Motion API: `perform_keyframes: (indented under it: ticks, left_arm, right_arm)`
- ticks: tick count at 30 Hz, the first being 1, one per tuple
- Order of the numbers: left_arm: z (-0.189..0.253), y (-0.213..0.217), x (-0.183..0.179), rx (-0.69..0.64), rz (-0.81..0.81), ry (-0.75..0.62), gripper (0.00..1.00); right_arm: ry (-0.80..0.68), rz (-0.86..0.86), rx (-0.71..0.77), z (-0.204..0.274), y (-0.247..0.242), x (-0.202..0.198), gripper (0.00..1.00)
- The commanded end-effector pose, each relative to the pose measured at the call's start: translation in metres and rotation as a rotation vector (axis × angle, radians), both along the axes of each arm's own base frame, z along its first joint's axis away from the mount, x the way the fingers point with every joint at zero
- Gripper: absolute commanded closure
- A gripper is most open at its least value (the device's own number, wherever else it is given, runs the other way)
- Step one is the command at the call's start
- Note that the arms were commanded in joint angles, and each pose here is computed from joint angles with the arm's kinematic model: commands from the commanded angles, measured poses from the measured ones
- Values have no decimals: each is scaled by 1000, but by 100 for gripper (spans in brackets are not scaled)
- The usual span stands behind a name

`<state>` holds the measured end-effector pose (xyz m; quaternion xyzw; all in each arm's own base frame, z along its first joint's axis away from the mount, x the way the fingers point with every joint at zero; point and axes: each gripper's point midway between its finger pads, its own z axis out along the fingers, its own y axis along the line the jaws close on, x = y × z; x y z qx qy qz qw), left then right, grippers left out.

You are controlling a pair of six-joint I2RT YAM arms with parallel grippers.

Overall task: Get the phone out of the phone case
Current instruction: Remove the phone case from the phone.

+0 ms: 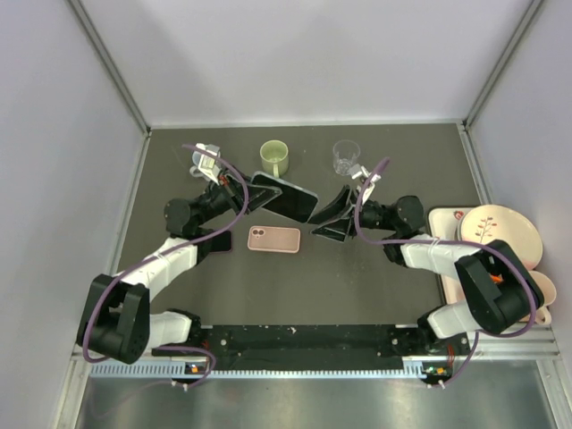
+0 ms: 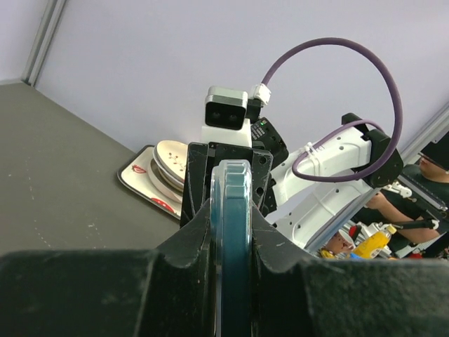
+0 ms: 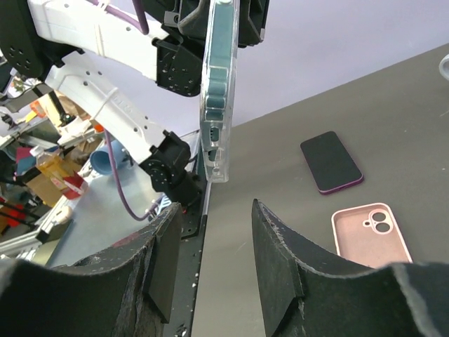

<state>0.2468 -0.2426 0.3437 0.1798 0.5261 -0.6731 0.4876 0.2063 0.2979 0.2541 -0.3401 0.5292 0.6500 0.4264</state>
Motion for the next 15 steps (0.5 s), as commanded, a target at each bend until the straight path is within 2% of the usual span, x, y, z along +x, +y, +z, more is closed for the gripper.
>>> perform_keyframes:
  ticks: [1, 15]
  left_arm:
    - [44, 11, -27, -132, 18, -232, 100]
    - [33, 8, -19, -144, 25, -151, 100]
  right_arm:
    - [-276, -5, 166, 56, -7, -15, 56]
    - [-315, -116, 219, 72, -20, -3, 60]
